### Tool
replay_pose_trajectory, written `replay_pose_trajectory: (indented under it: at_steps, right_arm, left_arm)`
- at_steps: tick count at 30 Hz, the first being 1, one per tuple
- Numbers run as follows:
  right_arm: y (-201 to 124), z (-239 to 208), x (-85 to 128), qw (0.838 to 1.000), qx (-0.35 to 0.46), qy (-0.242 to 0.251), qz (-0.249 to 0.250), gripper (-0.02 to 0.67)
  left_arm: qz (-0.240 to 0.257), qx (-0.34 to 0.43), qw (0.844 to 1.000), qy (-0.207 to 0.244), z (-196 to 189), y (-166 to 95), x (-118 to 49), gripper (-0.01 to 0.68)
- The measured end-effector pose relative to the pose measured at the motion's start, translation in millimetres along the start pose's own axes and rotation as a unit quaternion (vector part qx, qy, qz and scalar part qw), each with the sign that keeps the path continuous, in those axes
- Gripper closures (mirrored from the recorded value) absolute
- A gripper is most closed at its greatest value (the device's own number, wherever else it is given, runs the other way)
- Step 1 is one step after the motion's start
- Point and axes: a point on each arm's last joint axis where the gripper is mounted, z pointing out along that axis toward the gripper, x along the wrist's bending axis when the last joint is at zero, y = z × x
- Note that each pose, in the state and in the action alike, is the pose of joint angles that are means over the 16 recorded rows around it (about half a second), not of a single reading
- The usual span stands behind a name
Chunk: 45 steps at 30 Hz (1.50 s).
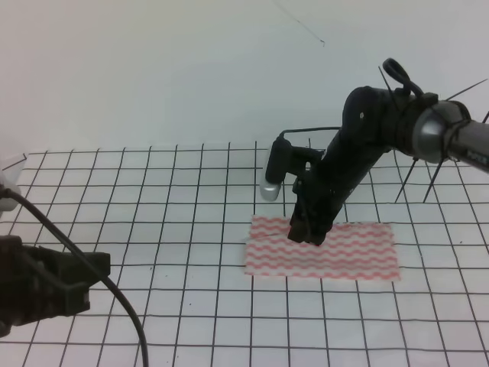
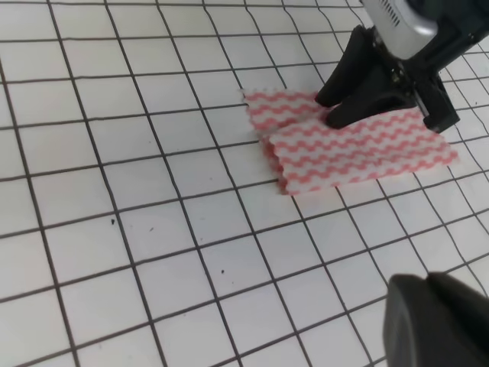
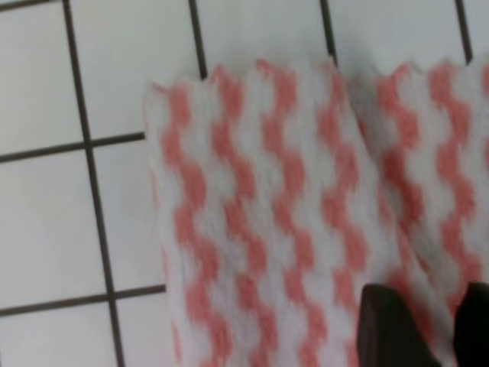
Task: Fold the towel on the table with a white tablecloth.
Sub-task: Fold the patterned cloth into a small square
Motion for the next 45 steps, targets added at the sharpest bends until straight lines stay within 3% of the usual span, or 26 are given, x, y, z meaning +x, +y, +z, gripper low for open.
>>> replay_pose_trajectory:
  at_steps: [5,19,28,35,45]
  right_arm:
    - [-1.5,4.2,-0.4,1.000,0.002,0.002,0.000,0.468]
    - [3.1,-10.7,0.0,1.000,-0.001,-0.011,-0.012,0.626]
    - [2.7,-22.2,-1.8,0.999,0.016,-0.034,-0.032,0.644]
    - [1.4,-15.3,-0.7,0.999,0.013,-0.021,-0.040,0.615]
    - [11.7,-21.0,4.8,0.999,-0.035,0.002,-0.032,0.445]
  left_arm:
    - [-0.001,0.000,1.000,0.000,0.0,0.0,0.0,0.673]
    - [-0.001,0.001,1.000,-0.001,0.0,-0.2,-0.1,0.673]
    - [0.000,0.000,1.000,0.000,0.0,-0.1,-0.1,0.672]
    - [0.001,0.001,1.000,-0.001,-0.2,-0.3,-0.4,0.672]
    - [0.002,0.002,1.000,-0.003,-0.4,-0.5,-0.8,0.672]
